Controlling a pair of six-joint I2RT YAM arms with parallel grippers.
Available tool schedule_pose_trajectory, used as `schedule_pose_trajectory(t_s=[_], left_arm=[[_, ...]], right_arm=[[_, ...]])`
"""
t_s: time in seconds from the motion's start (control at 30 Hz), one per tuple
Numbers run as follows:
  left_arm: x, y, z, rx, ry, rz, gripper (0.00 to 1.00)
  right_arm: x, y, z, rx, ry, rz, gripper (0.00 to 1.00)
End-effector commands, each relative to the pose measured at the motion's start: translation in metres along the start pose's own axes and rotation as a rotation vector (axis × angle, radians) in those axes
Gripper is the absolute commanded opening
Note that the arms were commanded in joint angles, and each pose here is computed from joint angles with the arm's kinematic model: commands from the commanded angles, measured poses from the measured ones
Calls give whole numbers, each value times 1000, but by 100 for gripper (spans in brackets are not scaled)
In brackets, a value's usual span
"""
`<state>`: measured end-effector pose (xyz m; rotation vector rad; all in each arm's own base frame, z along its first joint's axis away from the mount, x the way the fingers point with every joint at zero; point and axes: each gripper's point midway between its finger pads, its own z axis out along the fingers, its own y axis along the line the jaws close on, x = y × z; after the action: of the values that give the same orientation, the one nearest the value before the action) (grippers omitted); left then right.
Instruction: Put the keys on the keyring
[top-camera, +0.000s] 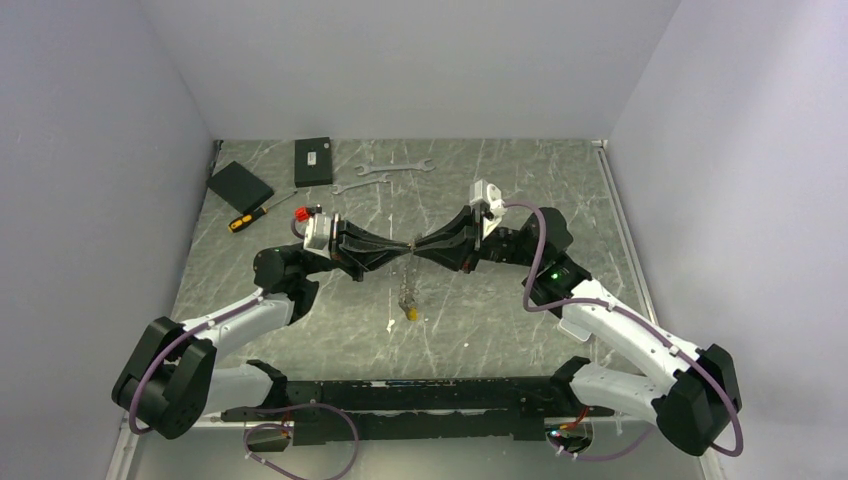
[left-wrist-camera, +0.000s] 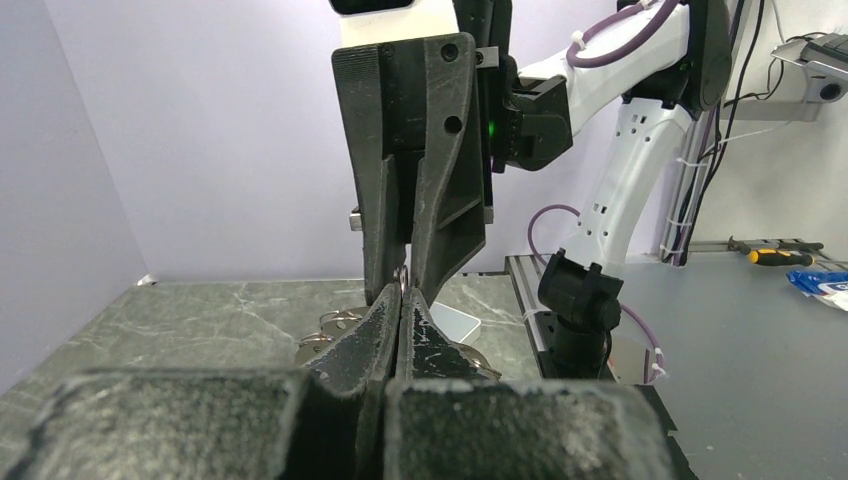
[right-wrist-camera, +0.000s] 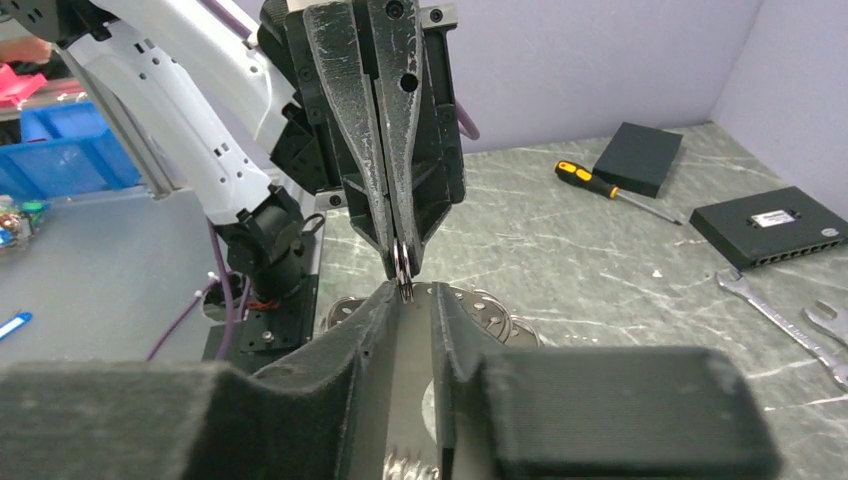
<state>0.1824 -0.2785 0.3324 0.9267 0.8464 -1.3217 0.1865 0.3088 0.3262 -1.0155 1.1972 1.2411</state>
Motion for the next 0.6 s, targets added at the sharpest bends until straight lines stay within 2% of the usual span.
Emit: schedule_pose_trajectory(t_s=[0.0, 0.1, 0.23, 0.4, 0.43, 0.47, 0.53, 0.57], left_arm=[[-20, -12, 4, 49, -56, 83, 0], [-18, -11, 5, 51, -53, 79, 0], [-13, -11, 6, 59, -44, 65, 0], [-4, -10, 6, 56, -28, 57, 0], [-2, -9, 5, 43, -22, 51, 4], [3, -8, 4, 30, -8, 45, 15], [11, -5, 0, -15, 25, 32, 46], [16, -2, -3, -51, 42, 28, 52]], right_arm=[[-30, 8, 4, -52, -68, -71, 18], [-31, 11, 4, -65, -73, -72, 13], [-32, 12, 3, -65, -78, -76, 1], [-30, 3, 2, 0, -49, -54, 0], [-28, 0, 2, 23, -36, -45, 0], [-26, -4, 1, 54, -22, -38, 0], [-17, -13, -3, 120, 22, -19, 0], [-8, -17, -4, 156, 54, -6, 0]])
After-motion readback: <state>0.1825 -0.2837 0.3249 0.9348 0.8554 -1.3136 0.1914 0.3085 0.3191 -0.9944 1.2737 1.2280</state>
